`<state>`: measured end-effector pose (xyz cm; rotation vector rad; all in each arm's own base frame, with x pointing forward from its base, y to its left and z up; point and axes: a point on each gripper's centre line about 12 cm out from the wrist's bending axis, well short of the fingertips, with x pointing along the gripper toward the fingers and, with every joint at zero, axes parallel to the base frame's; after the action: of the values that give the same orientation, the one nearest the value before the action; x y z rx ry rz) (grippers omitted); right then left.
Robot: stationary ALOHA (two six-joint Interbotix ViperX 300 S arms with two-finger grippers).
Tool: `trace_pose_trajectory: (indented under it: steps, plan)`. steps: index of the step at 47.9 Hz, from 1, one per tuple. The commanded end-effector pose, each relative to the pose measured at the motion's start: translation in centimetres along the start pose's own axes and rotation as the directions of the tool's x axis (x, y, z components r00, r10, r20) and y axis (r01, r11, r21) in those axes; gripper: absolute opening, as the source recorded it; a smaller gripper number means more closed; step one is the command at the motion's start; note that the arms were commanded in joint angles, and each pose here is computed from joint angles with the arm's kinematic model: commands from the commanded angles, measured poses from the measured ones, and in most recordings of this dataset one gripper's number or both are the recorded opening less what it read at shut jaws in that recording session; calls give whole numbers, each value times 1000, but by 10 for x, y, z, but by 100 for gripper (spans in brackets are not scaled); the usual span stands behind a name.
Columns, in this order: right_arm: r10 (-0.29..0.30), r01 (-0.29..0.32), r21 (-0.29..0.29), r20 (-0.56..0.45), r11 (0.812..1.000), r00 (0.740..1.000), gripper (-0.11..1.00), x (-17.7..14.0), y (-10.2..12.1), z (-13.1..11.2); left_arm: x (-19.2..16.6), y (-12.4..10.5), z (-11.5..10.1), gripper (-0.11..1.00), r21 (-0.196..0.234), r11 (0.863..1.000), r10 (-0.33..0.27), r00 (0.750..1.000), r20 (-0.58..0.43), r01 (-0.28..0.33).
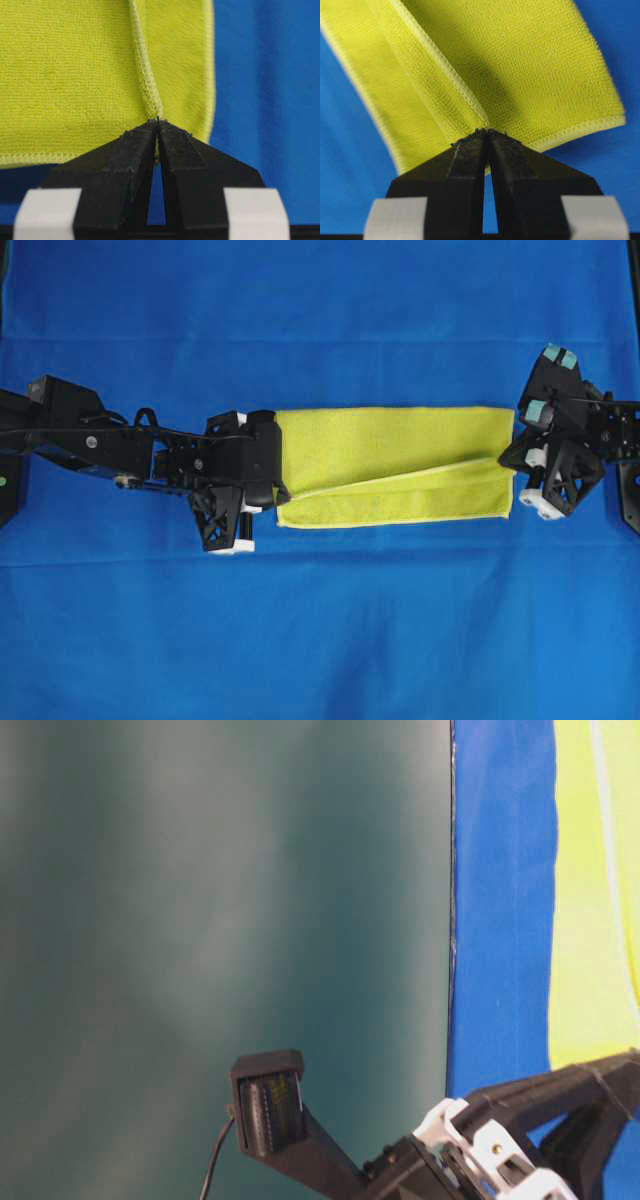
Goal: Fold the yellow towel.
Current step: 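Lift the far edge and fold it toward the near edge with both grippers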
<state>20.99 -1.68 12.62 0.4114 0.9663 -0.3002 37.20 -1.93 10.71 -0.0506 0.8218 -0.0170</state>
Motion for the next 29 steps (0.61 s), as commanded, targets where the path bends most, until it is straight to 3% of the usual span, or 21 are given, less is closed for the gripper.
trace_pose_trajectory:
  steps: [1,24,29]
  plan:
    - [19,-19,4,9,1000,1000,3,-1,6,2,-6,-9,8,1,8,1000,-17,999,31,17]
    - [26,-26,17,7,1000,1000,4,-1,9,1,-4,-10,15,2,9,1000,-21,997,69,20]
    - [34,-34,7,5,999,999,29,-1,12,1,-5,-13,17,2,13,1000,-28,996,81,27]
